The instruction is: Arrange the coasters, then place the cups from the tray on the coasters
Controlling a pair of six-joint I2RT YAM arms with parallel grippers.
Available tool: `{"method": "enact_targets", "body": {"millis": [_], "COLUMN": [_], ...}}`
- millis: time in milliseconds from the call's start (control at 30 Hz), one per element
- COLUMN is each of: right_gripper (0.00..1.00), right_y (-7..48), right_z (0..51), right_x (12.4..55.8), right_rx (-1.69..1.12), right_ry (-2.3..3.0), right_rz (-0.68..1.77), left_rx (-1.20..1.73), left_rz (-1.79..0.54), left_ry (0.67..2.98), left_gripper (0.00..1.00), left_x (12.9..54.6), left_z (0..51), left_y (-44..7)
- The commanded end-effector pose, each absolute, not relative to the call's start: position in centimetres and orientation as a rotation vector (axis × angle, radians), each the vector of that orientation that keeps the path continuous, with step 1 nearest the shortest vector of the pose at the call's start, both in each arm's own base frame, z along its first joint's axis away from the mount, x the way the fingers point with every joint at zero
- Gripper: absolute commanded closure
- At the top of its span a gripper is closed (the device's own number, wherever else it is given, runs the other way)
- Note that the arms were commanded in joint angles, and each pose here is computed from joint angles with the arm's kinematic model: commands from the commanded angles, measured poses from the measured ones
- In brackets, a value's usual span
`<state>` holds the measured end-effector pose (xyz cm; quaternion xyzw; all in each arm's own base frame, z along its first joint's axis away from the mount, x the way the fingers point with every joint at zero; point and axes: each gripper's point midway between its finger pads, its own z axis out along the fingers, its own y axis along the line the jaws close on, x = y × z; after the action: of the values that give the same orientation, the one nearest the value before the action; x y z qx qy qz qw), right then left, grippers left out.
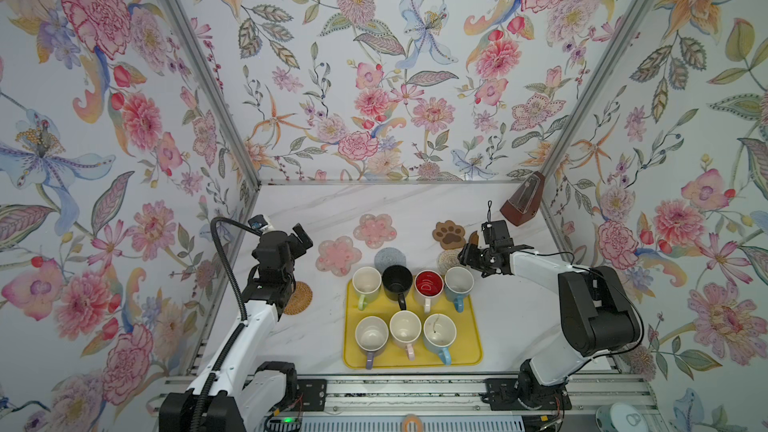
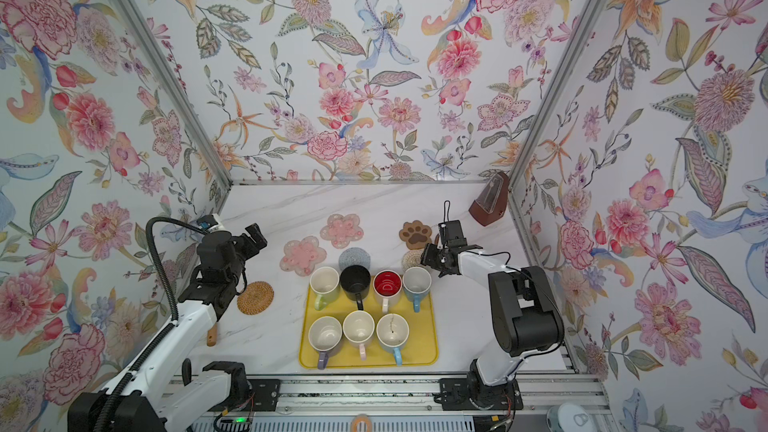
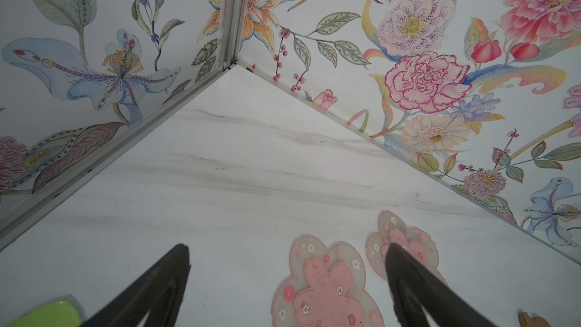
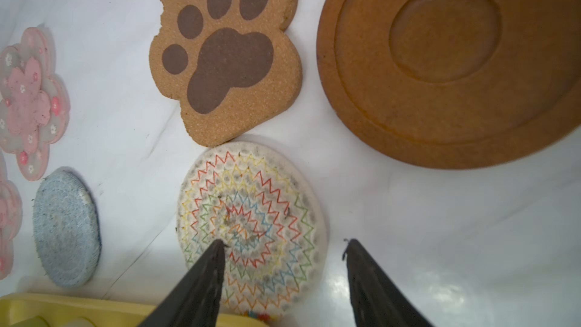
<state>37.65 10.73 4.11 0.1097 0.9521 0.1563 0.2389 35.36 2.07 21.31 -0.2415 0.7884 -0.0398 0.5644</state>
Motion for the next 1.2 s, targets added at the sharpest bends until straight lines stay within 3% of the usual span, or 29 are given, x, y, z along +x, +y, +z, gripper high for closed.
{"method": "enact_targets", "body": {"millis": [0, 800, 1167], "right_gripper": [0.40, 0.56, 0.55], "right_y": [10.8, 12.7, 17.0], "right_z": [5.1, 2.2, 4.2], "right_x": [39.6, 40.2, 42.9], "right_rx": [0.311, 0.322, 0.213], "right_ry": [2.561, 2.618, 2.589], "right_rz": [0.409, 0.433, 0.520], "left_rx": [-0.573, -0.572, -0.574], "left_rz": [-0.100, -0.070, -0.071], "left_ry": [1.847, 1.842, 1.836], "left_gripper": [0.01, 0.01, 0.01], "left_x": [34.9, 34.5, 34.4], "left_z": [21.4, 21.2, 21.4], "left_y": [2.3, 2.7, 2.7]}}
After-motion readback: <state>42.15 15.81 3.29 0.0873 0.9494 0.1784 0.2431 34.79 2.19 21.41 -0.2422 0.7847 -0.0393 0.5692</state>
